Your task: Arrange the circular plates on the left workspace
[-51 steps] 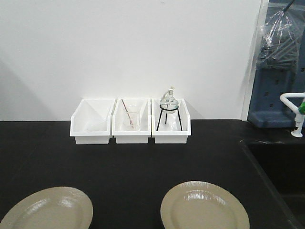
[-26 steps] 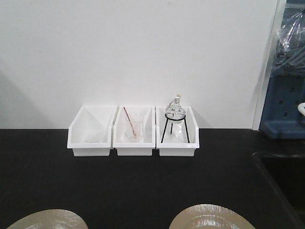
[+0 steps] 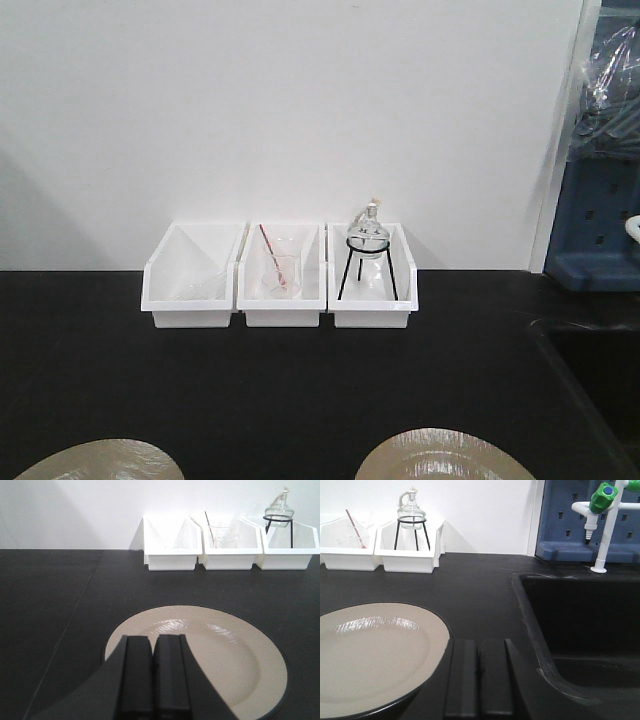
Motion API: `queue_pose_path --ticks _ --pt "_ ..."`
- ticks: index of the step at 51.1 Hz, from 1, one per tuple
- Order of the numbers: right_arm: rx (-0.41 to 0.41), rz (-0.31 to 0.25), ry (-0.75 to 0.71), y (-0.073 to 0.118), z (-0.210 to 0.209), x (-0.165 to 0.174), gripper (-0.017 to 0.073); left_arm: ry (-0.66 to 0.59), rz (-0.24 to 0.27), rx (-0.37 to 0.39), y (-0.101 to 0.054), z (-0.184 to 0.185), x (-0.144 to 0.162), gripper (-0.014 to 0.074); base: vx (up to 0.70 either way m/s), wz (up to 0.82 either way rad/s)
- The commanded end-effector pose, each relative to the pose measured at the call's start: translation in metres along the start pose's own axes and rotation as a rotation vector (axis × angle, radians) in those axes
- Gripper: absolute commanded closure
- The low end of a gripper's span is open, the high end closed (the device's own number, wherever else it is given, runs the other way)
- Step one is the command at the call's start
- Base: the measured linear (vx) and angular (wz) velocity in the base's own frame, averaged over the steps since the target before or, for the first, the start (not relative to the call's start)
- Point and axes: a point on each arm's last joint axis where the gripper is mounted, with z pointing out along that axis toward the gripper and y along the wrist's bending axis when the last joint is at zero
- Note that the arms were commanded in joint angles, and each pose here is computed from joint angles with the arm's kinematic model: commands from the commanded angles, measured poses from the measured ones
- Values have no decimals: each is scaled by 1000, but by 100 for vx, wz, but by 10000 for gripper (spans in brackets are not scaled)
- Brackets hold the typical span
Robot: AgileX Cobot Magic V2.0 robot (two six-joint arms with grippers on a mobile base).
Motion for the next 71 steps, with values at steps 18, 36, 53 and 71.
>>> queue_pose_path --ticks 18,36,53,71 --pt "17 126 -345 -3 -7 -32 564 -368 -207 23 2 -8 -37 594 0 0" --pt "-38 295 -187 -7 -11 -147 564 -353 -370 73 0 -20 -134 594 0 0" --pt "-373 426 472 25 93 -175 564 324 -459 191 -22 76 -150 594 0 0" --pt "-838 598 791 61 177 -122 564 652 -690 539 -40 158 -110 594 0 0"
